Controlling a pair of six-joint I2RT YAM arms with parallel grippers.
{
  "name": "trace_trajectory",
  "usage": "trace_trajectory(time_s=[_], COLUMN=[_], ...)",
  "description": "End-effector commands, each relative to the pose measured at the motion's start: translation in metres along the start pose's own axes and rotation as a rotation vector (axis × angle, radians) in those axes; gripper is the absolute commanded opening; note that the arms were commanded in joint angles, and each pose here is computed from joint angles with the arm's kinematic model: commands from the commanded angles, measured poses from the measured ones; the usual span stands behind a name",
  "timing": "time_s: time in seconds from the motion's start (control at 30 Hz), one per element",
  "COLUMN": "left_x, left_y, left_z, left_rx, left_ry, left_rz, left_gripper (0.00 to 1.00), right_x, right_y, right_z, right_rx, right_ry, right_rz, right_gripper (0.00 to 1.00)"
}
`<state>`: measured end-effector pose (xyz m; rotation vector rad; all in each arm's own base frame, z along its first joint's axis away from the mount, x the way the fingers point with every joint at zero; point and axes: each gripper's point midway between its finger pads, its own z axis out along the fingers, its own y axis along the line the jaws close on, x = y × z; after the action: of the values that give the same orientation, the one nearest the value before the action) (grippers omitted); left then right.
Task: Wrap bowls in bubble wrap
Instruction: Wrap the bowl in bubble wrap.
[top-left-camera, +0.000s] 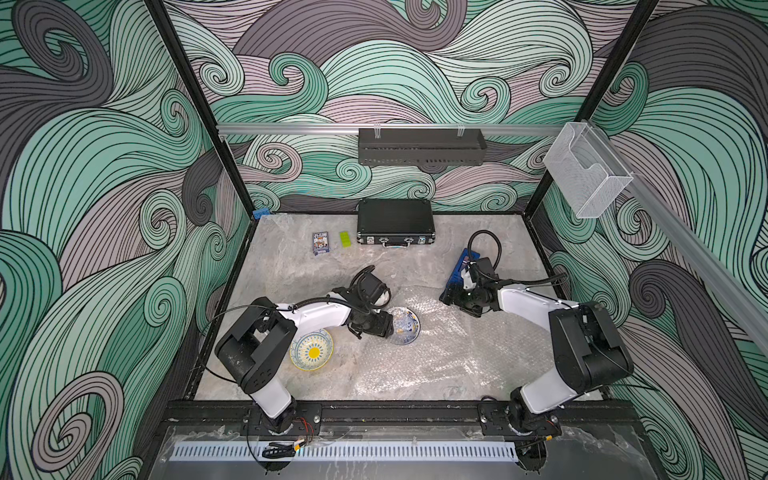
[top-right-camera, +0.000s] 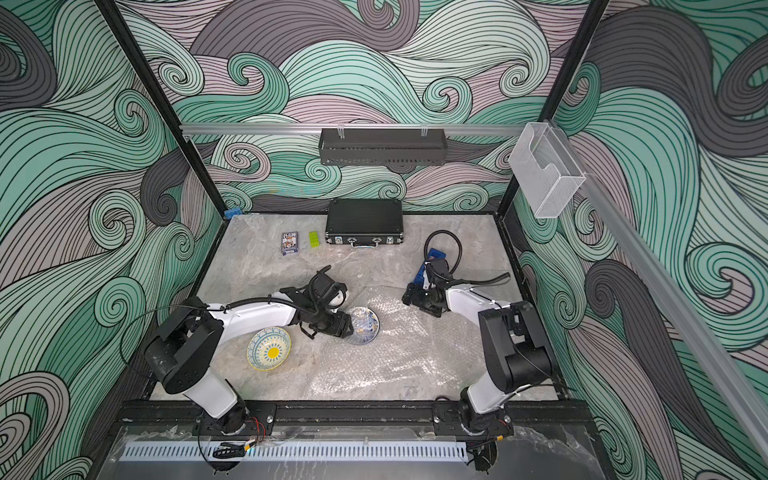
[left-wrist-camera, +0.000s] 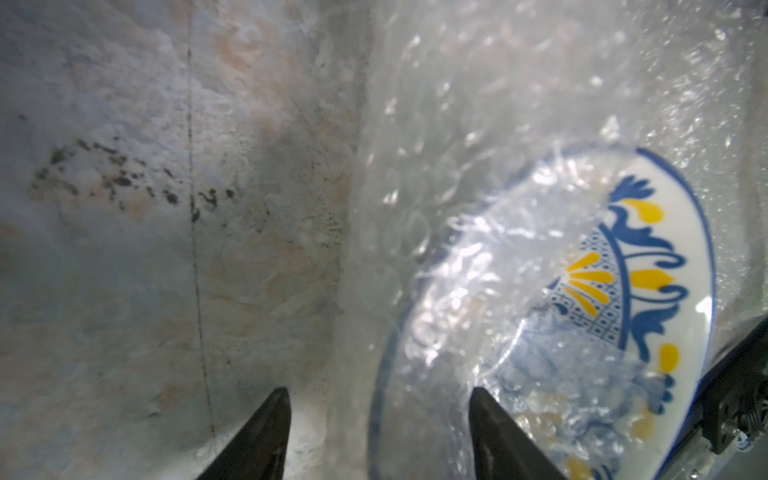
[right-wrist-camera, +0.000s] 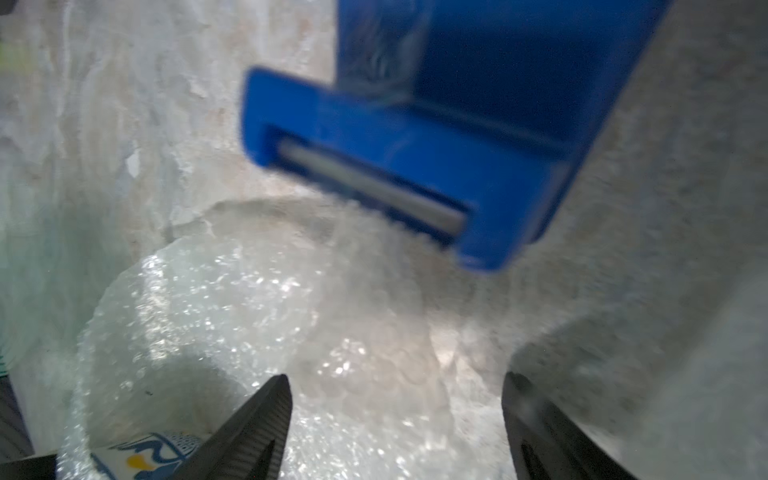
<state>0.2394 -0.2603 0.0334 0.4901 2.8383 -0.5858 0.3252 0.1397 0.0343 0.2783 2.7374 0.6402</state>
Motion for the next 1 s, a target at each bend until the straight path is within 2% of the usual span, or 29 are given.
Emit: trace_trajectory(time_s=[0.0,0.23,0.37,0.53,0.6,0.73,0.97], left_x=[-0.005,-0.006,-0.005,-0.004,-0.004,-0.003,-0.004], left_y=[-0.009,-0.008,-0.008,-0.007,-0.007,-0.006,-0.007], left_z=[-0.006,-0.004,-0.004,-0.004,-0.004,-0.003,-0.003], left_rx=[0.029,0.021,0.022,0.020,0.022,0.022,0.021], left_ry=[-0.022,-0.020,-0.018,-0.015,-0.019,-0.015,-0.019], left_rz=[0.005,0.004,0.005,0.003,0.002,0.001,0.005], left_gripper=[0.67,0.67,0.66,0.66,0.66,0.65,0.65], right_x=[-0.011,-0.004,0.012,0.044,0.058,0.088,0.133], right_y=[0.034,0.056,0.068,0.096,0.108,0.130,0.147], right_z=[-0.007,-0.030,-0.039,-0.047,-0.050,-0.052,-0.026], right_rx=[-0.163,-0.270,-0.293,-0.349,-0.380,-0.426,-0.424], right_ry=[-0.019,-0.045,-0.041,-0.021,-0.014,0.024,0.150], right_rz=[-0.019,-0.057,-0.122,-0.253,-0.311,-0.441,-0.583], right_gripper=[0.75,0.44,0.20,0.04,0.00,0.00,0.00])
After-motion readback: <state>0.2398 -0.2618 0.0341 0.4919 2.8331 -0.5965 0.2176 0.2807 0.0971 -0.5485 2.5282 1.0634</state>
